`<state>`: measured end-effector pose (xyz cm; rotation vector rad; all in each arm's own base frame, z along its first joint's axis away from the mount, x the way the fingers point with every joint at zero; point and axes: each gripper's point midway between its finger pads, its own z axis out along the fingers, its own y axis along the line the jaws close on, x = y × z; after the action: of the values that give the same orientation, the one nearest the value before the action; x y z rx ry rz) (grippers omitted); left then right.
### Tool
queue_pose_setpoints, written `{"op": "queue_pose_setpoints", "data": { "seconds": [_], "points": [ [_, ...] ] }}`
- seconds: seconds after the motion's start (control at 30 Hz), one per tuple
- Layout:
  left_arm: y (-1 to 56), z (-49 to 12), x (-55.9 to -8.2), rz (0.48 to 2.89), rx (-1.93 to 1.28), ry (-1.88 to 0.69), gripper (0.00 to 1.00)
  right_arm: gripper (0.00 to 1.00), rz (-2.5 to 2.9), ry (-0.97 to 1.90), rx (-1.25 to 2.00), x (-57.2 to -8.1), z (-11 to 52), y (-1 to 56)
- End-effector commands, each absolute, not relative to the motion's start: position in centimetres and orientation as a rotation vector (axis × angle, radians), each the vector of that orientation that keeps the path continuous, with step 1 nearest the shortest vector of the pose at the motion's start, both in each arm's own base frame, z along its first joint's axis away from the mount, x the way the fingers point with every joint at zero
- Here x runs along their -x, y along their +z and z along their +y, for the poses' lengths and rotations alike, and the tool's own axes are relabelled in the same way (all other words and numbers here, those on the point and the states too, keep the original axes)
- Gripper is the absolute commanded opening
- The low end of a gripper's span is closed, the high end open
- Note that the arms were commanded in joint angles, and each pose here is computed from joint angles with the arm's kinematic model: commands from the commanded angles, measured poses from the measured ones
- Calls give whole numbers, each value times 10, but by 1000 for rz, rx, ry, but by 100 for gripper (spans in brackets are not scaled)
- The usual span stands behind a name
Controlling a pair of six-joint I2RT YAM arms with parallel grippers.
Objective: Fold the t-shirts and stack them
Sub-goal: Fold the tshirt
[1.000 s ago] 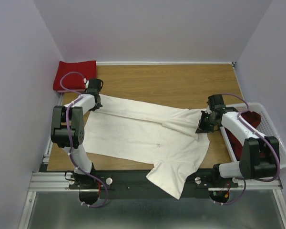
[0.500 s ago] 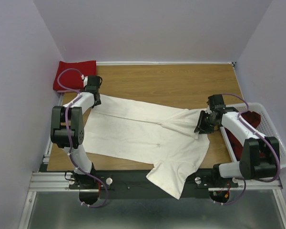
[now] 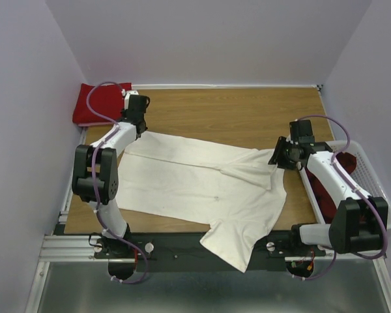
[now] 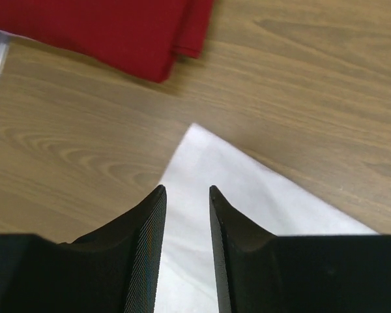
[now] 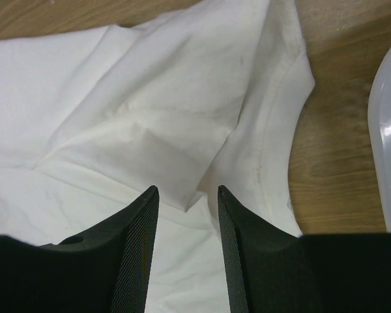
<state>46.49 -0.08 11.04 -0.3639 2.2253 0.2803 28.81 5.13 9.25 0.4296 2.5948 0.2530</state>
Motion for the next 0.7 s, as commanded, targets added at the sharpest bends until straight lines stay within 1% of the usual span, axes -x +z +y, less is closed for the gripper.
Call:
{"op": "queue_pose_setpoints", "data": {
  "seconds": [0.0, 0.2, 0.23, 0.37, 0.5, 0.6, 0.67],
  "points": [
    [65, -19, -468, 2358, 327, 225, 38, 49, 2515, 258, -459, -315, 49, 103],
    [41, -19, -473, 2411, 328, 224, 36, 49, 2502, 217, -486, -335, 45, 98],
    [39, -16, -475, 2413, 338, 226, 36, 49, 2492, 174, -511, -340, 38, 95],
    [26, 9, -469, 2444, 414, 235, 36, 49, 2451, 168, -547, -356, 37, 91],
    [24, 38, -462, 2436, 490, 271, 36, 49, 2391, 206, -572, -380, 41, 88],
    [23, 39, -461, 2438, 490, 273, 36, 49, 2363, 256, -582, -394, 47, 84],
    [21, 51, -458, 2437, 521, 288, 36, 49, 2313, 286, -580, -407, 49, 89]
  ]
}}
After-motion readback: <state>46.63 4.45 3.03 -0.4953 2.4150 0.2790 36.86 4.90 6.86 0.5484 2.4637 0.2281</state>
